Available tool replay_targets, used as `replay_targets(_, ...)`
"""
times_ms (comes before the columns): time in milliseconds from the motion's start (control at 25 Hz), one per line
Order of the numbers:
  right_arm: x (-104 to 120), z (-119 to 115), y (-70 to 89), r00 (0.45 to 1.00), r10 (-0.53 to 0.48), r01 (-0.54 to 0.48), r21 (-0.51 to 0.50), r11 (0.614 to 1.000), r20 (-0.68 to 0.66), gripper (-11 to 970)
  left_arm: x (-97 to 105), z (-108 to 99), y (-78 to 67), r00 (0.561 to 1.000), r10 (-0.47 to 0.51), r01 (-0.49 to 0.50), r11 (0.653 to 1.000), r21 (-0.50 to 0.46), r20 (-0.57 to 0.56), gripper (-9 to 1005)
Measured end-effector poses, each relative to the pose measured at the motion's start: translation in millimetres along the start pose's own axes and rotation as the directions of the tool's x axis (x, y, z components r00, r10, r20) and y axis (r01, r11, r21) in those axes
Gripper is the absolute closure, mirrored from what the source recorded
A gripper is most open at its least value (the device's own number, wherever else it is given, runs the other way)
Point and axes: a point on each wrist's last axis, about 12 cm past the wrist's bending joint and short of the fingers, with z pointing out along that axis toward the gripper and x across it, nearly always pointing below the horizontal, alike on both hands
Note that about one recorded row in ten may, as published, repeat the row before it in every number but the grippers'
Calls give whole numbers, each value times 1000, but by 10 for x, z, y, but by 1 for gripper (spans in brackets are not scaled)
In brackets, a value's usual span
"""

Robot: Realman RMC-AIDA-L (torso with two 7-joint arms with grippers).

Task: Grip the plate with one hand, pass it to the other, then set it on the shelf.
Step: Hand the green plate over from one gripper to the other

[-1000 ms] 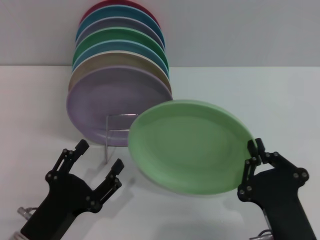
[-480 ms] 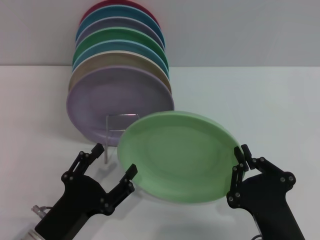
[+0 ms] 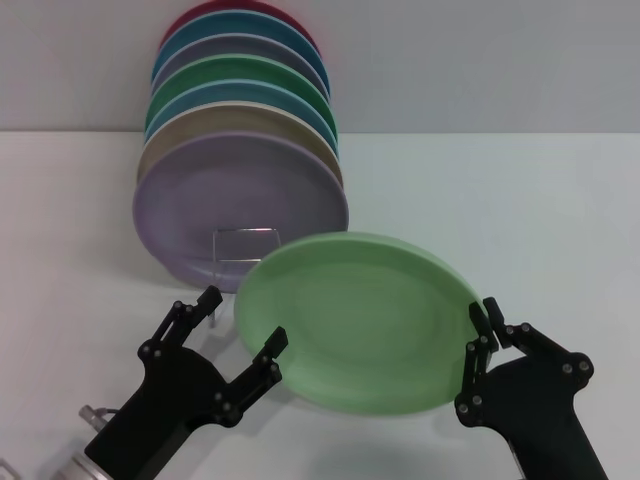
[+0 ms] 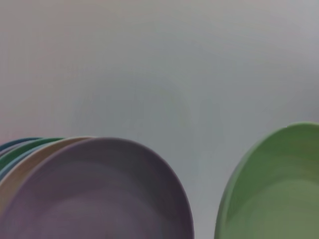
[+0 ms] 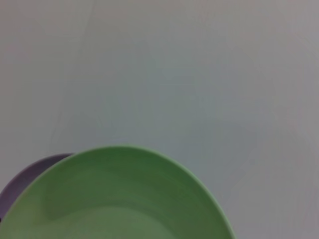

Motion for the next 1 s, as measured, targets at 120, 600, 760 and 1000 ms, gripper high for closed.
replay_targets(120,-7,-27,-7,1000,-1,1,5,1000,5,938,11,47,6,1000,-1,1,1000,0,-14,136)
replay_targets(600,1,-40,-24,1000,-7,7,11,1000,5,940,4,57,34,1000,-2,2,1000,-13,-11,199)
replay_targets(760,0,-35,-24,1000,-8,8,10,1000,7,939,-1,86,49,1000,2,-2,1000,-15,-10,270)
replay_targets(1000,-2,-27,-28,1000,-10,10,7,1000,11,939,1,111,55,1000,4,-5,1000,-10,-15,489)
